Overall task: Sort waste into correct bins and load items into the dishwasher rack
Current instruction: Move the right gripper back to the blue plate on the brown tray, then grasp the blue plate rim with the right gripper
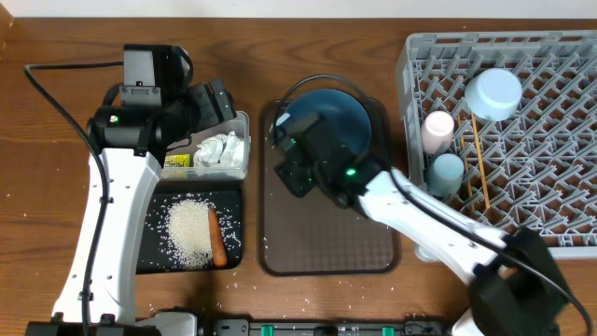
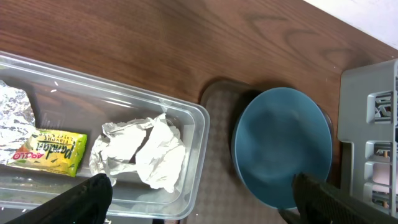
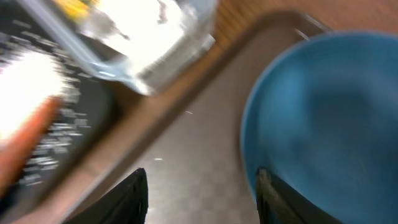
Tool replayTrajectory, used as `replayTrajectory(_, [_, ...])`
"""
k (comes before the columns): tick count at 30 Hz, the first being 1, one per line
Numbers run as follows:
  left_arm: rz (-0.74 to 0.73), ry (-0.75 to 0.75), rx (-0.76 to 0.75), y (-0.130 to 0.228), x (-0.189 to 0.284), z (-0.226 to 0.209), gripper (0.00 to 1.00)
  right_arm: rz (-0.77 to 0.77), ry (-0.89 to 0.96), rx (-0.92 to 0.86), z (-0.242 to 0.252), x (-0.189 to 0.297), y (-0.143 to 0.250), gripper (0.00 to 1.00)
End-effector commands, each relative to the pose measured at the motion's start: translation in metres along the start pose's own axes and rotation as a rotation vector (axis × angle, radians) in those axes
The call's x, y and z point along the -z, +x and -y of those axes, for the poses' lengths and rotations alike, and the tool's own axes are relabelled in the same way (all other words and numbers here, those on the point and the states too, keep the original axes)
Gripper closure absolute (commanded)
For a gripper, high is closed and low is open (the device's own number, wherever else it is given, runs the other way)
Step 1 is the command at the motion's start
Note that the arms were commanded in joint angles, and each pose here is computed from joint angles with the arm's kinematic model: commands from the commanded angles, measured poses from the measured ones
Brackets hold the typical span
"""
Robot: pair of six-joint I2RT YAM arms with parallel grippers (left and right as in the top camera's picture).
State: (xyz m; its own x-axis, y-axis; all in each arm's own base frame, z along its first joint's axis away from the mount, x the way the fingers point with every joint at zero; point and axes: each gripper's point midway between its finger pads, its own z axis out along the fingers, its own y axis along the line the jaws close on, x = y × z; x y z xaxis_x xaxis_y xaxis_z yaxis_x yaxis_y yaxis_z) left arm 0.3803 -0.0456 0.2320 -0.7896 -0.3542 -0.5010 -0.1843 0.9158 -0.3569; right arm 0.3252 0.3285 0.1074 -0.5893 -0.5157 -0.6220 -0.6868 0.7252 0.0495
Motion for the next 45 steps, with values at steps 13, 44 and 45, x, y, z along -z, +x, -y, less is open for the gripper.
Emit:
replayTrajectory(13, [0.022,-0.004,0.001,-0.004,0.006,-0.001,0.05,-0.129,0.163,0.004,0.031,-0.06,0.045,0.76])
replayTrajectory(44, [0.022,-0.004,0.001,-0.004,0.006,-0.001,0.05,-0.31,0.036,-0.049,0.004,0.013,0.076,0.75])
replayTrajectory(45, [0.022,-0.004,0.001,-0.004,0.006,-0.001,0.05,-0.316,0.036,-0.048,0.004,0.012,0.077,0.73])
